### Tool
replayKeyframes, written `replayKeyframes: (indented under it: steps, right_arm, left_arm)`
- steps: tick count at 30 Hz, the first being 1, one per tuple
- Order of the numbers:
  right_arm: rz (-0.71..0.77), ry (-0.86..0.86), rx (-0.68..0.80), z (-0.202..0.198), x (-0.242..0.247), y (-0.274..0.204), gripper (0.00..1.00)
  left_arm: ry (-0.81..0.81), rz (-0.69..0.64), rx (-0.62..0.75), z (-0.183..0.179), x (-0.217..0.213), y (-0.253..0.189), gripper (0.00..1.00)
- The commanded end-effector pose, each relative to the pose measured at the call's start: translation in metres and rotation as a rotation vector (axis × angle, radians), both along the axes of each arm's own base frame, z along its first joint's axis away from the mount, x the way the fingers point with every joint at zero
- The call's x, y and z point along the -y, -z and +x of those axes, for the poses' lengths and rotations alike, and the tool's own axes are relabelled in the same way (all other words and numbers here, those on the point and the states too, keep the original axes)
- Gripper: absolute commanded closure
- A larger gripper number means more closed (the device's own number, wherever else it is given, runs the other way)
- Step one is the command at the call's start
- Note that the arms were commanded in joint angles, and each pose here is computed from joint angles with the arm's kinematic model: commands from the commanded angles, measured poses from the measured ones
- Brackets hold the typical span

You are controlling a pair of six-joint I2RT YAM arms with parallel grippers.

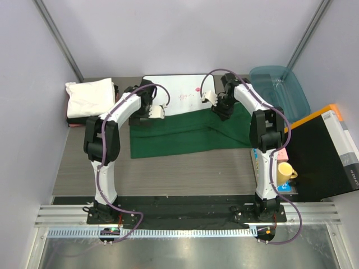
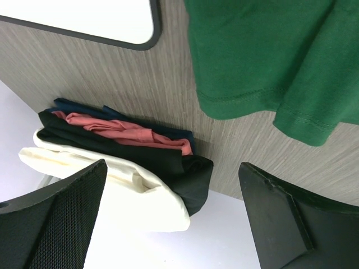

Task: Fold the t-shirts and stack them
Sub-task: Fold the other side of the tshirt into a rectangle

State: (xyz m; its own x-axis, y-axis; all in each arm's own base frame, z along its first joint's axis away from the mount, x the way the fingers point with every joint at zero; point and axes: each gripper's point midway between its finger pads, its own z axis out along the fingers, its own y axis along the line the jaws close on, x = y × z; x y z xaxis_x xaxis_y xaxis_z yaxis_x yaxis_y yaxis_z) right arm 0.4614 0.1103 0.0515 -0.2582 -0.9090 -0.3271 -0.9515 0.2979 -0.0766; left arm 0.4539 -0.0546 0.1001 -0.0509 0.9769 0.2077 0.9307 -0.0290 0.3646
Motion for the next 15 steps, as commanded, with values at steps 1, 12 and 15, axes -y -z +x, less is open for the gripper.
replayKeyframes:
  steps: [1, 12, 15]
  right_arm:
    - [0.004, -0.042, 0.000, 0.004, -0.003, -0.002, 0.69]
    - [0.006, -0.100, -0.044, -0.012, -0.002, -0.011, 0.54]
    - [0.006, -0.096, -0.054, -0.012, -0.003, -0.006, 0.56]
  left_arm:
    - [-0.009, 0.000, 0.036, 0.011, 0.001, -0.011, 0.00]
    - [-0.001, 0.006, 0.038, 0.016, 0.002, -0.011, 0.00]
    - [-0.004, 0.001, 0.040, 0.017, 0.003, -0.011, 0.00]
